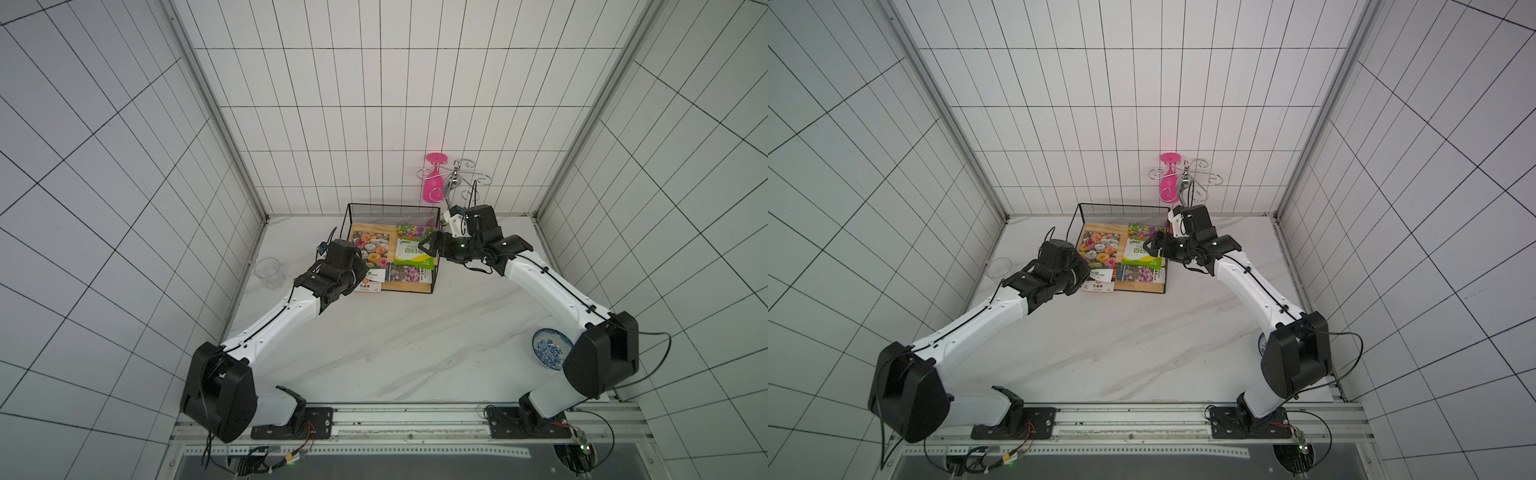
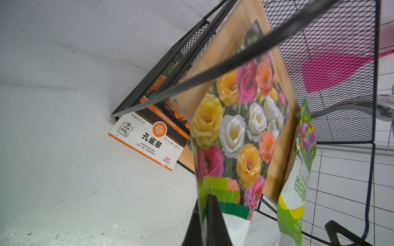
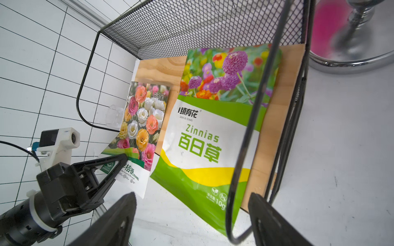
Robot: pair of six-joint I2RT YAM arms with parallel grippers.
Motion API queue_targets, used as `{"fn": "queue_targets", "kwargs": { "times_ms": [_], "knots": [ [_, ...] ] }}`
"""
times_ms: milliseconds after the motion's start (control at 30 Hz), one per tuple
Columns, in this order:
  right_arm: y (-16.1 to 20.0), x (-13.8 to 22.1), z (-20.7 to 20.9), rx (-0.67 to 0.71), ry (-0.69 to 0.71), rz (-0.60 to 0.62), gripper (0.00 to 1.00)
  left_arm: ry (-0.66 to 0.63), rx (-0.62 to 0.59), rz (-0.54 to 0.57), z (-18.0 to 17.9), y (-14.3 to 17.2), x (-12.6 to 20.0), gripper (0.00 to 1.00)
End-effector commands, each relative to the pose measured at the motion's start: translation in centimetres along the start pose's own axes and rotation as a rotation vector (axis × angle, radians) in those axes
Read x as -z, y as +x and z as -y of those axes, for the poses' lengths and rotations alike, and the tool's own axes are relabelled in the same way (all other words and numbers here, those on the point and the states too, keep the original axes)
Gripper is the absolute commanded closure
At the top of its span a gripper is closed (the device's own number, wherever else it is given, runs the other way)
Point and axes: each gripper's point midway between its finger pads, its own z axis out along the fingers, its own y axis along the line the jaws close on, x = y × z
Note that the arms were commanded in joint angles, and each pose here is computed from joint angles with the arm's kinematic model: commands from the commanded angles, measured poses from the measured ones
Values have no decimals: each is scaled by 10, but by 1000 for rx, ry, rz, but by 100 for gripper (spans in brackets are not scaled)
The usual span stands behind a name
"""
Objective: Take the seed bag off the shelf
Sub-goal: Pick up the seed packet from the shelf.
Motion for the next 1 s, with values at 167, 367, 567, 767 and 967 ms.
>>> {"fn": "queue_targets", "kwargs": {
  "times_ms": [167,367,567,767,967],
  "knots": [
    [-2,22,13,22,52,25,13,100,-97,-56,16,12,30,100],
    [-4,26,19,26,73,39,13,183,-104,-98,15,27,46,100],
    [-7,30,22,38,93,50,13,250,-133,-197,18,51,54,100],
    [-9,32,26,33,103,58,13,261,-134,-249,4,66,59,100],
    [-10,32,25,25,99,58,13,219,-87,-211,-19,62,73,100]
  ]
}}
